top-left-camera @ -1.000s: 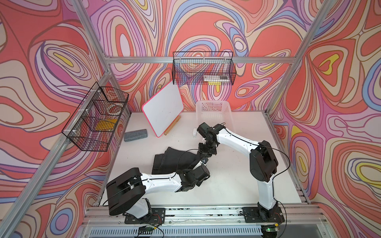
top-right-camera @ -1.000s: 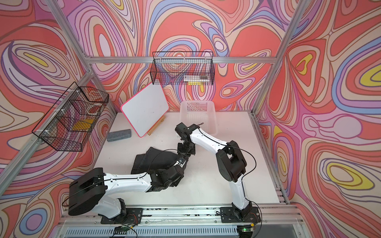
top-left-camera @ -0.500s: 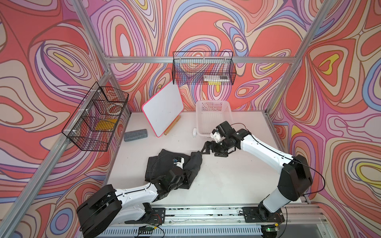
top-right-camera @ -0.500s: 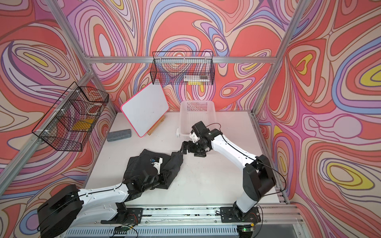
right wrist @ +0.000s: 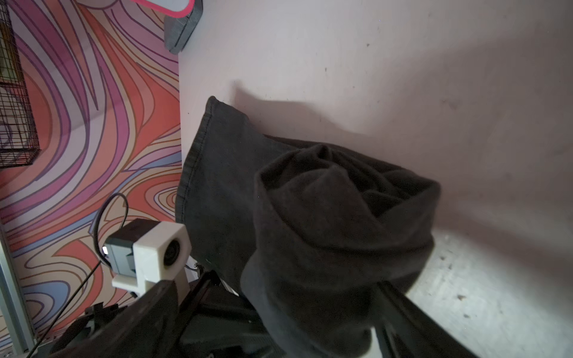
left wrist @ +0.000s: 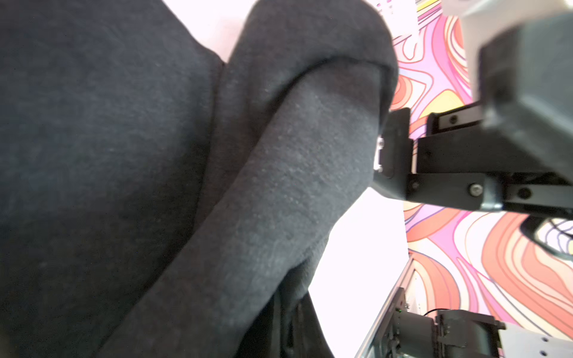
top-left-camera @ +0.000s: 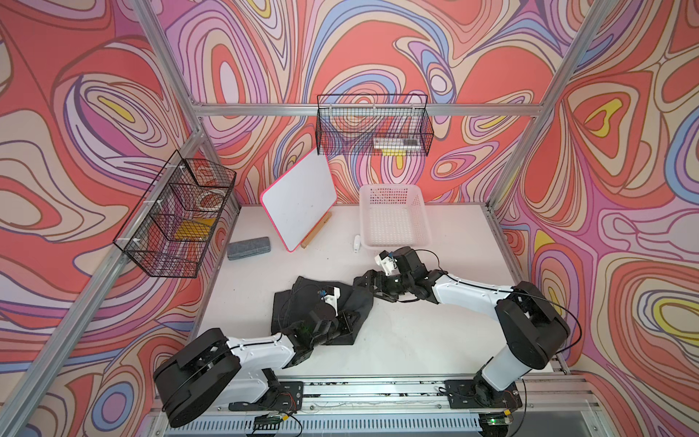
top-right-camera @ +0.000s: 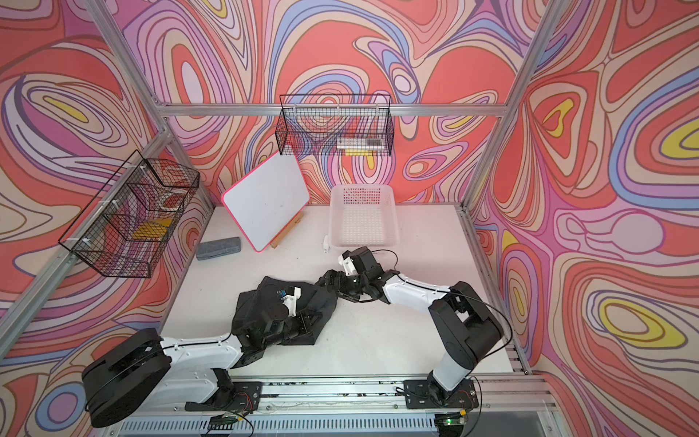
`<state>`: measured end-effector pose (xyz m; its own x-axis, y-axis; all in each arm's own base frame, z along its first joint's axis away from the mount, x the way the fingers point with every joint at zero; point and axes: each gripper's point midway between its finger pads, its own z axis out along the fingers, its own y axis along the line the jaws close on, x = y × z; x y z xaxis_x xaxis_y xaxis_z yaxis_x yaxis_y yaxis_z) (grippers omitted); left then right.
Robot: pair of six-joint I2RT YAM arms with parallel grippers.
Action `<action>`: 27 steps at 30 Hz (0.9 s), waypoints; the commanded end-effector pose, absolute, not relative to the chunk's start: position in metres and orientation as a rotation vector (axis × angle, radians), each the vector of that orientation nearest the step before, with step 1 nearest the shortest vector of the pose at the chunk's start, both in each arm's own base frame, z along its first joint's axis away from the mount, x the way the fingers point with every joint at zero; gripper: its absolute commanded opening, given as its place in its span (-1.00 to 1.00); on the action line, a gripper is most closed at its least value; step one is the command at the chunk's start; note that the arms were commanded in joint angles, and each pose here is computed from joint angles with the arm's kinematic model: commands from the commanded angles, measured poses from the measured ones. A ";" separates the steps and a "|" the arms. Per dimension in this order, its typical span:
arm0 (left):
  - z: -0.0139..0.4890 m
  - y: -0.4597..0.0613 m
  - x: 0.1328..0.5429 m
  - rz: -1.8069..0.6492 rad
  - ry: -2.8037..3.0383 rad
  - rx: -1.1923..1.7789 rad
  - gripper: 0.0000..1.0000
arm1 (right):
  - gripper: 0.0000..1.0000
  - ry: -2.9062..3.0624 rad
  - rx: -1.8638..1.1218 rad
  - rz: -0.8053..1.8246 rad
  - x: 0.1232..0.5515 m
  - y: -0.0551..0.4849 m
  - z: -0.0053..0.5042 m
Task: Roll up the long pants
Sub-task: Roll the long pant at the center of the board.
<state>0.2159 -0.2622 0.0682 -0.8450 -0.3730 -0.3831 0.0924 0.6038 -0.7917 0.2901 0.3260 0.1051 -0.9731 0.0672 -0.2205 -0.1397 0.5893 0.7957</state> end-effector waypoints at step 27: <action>0.094 -0.304 0.241 -1.262 2.254 -0.132 -1.00 | 0.36 2.598 0.011 1.482 0.315 0.346 0.063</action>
